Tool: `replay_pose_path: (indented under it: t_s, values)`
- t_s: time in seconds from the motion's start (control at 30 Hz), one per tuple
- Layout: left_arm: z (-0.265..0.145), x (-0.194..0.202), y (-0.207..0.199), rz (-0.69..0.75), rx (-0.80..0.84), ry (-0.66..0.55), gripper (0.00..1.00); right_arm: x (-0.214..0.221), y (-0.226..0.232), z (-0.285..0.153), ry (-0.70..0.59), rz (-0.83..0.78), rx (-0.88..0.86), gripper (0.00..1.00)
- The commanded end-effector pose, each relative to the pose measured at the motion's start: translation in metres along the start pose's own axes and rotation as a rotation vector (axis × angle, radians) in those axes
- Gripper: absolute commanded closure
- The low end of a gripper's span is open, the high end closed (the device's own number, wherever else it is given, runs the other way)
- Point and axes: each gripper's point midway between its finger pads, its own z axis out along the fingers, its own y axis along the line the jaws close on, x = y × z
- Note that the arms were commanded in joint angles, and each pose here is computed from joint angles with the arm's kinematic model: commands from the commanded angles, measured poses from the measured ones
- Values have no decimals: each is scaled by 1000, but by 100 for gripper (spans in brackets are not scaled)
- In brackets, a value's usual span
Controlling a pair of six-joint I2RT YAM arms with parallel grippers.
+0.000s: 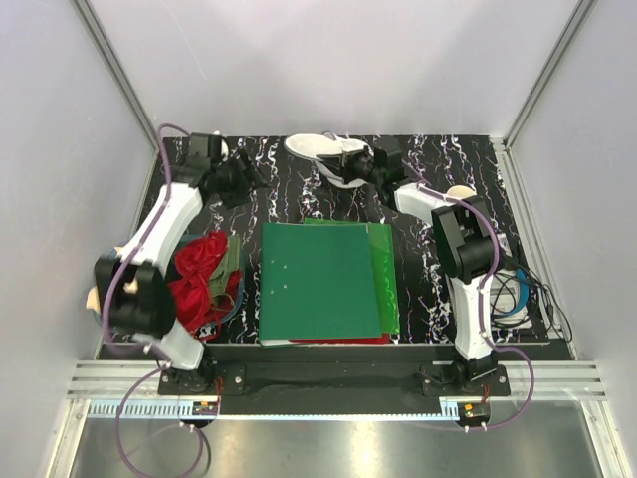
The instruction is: Place the bra in the laundry bag and zip it closed
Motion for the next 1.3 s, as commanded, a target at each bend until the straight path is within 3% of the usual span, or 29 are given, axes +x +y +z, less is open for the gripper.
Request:
replay_pose_path:
  t_s: [0.0, 0.13, 0.2, 0.4, 0.7, 0.93, 1.27]
  values:
    - [44, -18, -38, -70, 205, 103, 25, 35, 40, -31, 219, -6, -187, 100]
    - [78, -8, -63, -100, 273, 191, 27, 29, 58, -45, 190, -38, -240, 100]
    - [91, -7, -76, -88, 314, 176, 34, 32, 73, -50, 191, -29, -282, 100]
    - [130, -2, -94, -190, 398, 168, 36, 27, 90, -56, 146, 45, -342, 100]
    - [180, 6, -93, -339, 373, 175, 26, 23, 96, -60, 120, 94, -395, 100]
    - [206, 9, -106, -377, 378, 181, 18, 30, 98, -60, 120, 112, -400, 100]
    - [236, 10, -120, -403, 405, 167, 20, 54, 106, -62, 149, 148, -419, 100]
